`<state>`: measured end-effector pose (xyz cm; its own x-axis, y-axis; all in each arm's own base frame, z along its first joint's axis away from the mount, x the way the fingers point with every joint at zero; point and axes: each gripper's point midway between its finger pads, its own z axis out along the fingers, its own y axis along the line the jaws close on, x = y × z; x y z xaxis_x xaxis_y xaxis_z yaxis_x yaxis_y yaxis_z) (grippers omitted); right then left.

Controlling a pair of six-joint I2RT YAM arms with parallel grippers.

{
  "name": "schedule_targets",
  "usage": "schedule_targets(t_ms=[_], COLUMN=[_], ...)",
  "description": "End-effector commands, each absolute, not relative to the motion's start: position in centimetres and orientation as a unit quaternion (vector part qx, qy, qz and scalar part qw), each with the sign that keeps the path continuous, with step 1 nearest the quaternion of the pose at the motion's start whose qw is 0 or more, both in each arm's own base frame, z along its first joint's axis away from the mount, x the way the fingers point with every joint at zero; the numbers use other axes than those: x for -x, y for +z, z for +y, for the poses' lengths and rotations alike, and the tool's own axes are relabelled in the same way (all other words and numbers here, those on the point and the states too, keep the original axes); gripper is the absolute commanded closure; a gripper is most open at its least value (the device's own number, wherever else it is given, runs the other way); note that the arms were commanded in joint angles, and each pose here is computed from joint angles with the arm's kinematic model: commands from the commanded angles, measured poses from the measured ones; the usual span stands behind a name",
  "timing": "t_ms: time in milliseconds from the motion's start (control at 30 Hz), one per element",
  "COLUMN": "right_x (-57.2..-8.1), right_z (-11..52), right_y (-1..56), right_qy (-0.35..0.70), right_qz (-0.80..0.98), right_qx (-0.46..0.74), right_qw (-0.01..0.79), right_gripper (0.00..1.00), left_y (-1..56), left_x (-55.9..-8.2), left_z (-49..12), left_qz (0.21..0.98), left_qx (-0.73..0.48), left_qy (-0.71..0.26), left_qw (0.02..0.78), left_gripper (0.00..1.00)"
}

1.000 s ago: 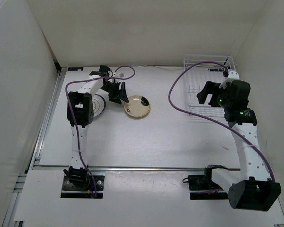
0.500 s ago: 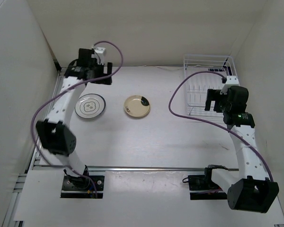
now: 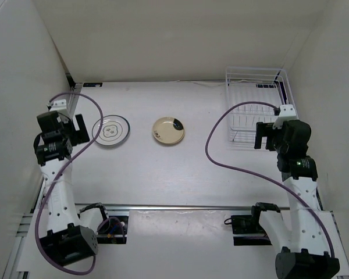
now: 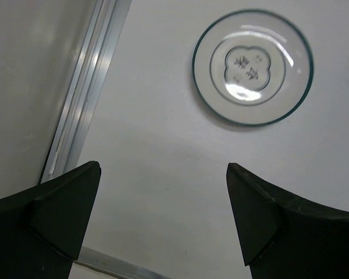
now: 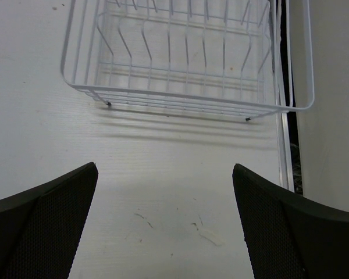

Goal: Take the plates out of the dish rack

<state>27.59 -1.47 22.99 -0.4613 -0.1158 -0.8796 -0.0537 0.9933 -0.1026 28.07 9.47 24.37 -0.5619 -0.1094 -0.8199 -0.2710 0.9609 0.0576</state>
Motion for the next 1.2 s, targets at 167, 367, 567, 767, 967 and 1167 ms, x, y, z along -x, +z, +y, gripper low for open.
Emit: schedule_targets(t_ms=[167, 367, 567, 767, 967, 1167], right_x=[-25.8, -25.5, -24.3, -23.2, -22.7, -22.6], right_z=[-5.0, -4.7, -4.4, -4.4, -4.2, -4.1], right_y=[21.3, 21.0, 20.2, 19.4, 18.0, 18.2], right_qy=[-0.127, -0.107, -0.087, -0.086, -0.084, -0.083], right_qz=[0.853, 0.845, 0.835, 0.83, 0.838, 0.836], right_qx=[0.029, 0.005, -0.017, -0.03, -0.023, -0.017], right_qw=[0.505, 0.524, 0.543, 0.551, 0.538, 0.542], right_gripper=[0.0, 0.0, 0.0, 0.0, 0.0, 0.0], left_y=[20.8, 19.2, 18.2, 18.7, 18.5, 17.9], left_x=[-24.8, -23.8, -23.1, -22.7, -22.8, -22.7], left_z=[9.3, 10.4, 10.5, 11.5, 11.4, 11.6], left_qz=[0.871, 0.867, 0.864, 0.857, 0.858, 0.862], left_qx=[0.107, 0.133, 0.146, 0.172, 0.174, 0.179], left_qy=[0.095, 0.116, 0.113, 0.123, 0.112, 0.106], left_qw=[0.469, 0.467, 0.468, 0.471, 0.469, 0.463], left_gripper=[0.0, 0.0, 0.0, 0.0, 0.0, 0.0])
